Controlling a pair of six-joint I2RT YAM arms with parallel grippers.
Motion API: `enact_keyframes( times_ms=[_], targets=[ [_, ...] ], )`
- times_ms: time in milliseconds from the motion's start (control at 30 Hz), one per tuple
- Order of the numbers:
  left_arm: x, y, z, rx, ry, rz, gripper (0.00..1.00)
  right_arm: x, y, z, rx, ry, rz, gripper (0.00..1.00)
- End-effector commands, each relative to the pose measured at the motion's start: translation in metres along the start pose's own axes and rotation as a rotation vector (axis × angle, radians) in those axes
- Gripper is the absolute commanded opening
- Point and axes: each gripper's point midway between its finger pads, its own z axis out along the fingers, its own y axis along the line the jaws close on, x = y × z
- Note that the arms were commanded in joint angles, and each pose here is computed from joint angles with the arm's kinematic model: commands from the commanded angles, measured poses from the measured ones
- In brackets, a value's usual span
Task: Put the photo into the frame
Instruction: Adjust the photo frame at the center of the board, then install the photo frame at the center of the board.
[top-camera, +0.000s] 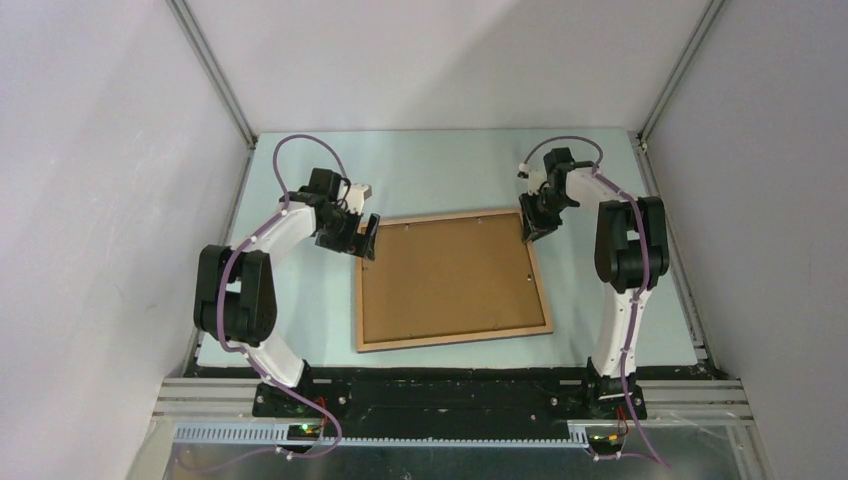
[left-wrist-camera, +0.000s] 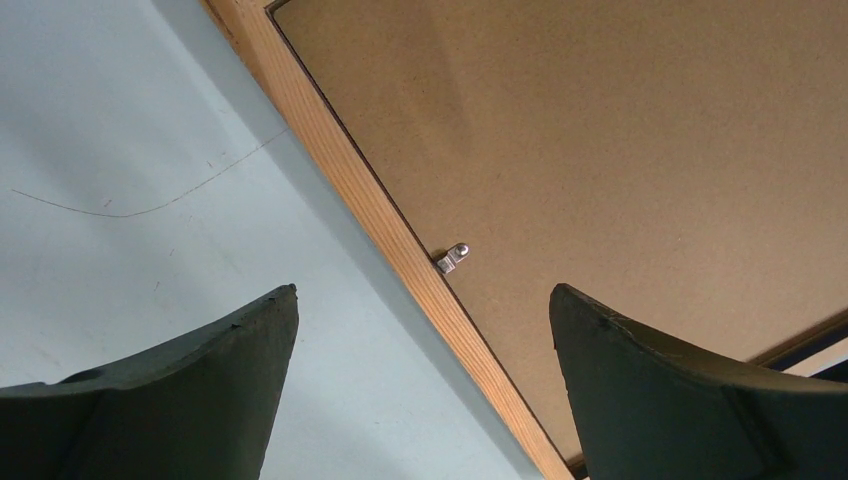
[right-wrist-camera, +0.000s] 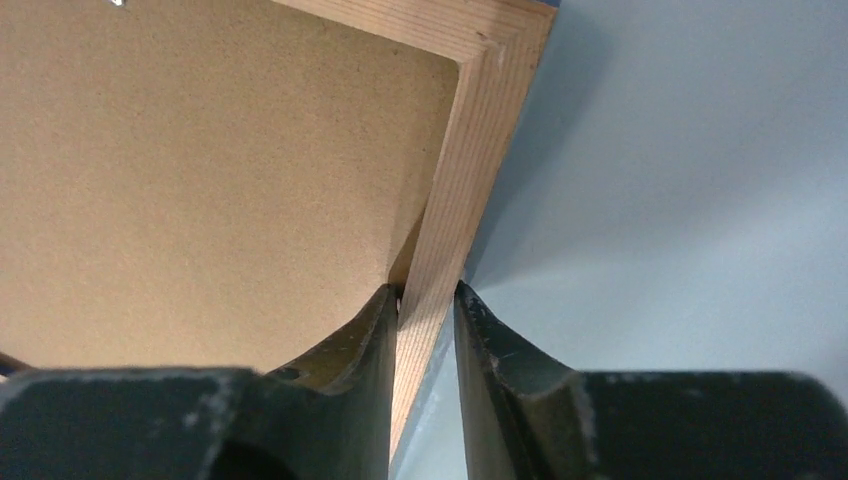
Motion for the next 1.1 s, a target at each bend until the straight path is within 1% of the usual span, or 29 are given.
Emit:
enact_keyframes(
  times_ms=[0,33,67,133,167,200,233,267,500,600,800,1067],
  targets=[
    [-0.01,0.0,-0.006,-0.004,-0.043,0.024,1.0,-0.037,0.004,-0.012,-0.028,-0.098,-0.048,0.35],
    [-0.01,0.001,-0.006,-0.005,-0.044,0.024,1.0,-0.039,0.004,-0.014,-0.026,-0.105,-0.049,0.44],
    [-0.01,0.001,-0.007,-0.004,-0.044,0.024,1.0,-0.039,0.004,-0.018,-0.019,-0.113,-0.049,0.48],
    [-0.01,0.001,-0.007,-0.005,-0.046,0.024,1.0,-0.037,0.003,-0.024,-0.008,-0.128,-0.05,0.62],
    [-0.011,0.001,-0.007,-0.006,-0.047,0.025,1.0,-0.03,0.003,-0.023,-0.007,-0.117,-0.046,0.65],
    [-0.011,0.001,-0.007,-0.007,-0.048,0.025,1.0,-0.03,0.004,-0.03,0.003,-0.132,-0.052,0.69],
    [-0.011,0.0,-0.007,-0.005,-0.048,0.025,1.0,-0.02,0.003,-0.028,0.006,-0.115,-0.049,0.7],
    [-0.012,-0.001,-0.008,-0.003,-0.05,0.024,1.0,-0.019,0.003,-0.035,0.021,-0.128,-0.055,0.72],
    [-0.014,-0.002,-0.01,0.003,-0.06,0.022,1.0,0.029,0.007,-0.045,0.054,-0.076,-0.05,0.72],
    [-0.016,-0.003,-0.011,0.006,-0.064,0.021,1.0,0.046,0.01,-0.041,0.056,-0.051,-0.043,0.72],
    [-0.016,-0.002,-0.012,0.002,-0.068,0.022,1.0,0.063,0.019,-0.032,0.053,-0.021,-0.045,0.69],
    [-0.016,-0.002,-0.014,-0.002,-0.073,0.025,1.0,0.069,0.023,-0.018,0.069,0.009,-0.062,0.67]
  ],
)
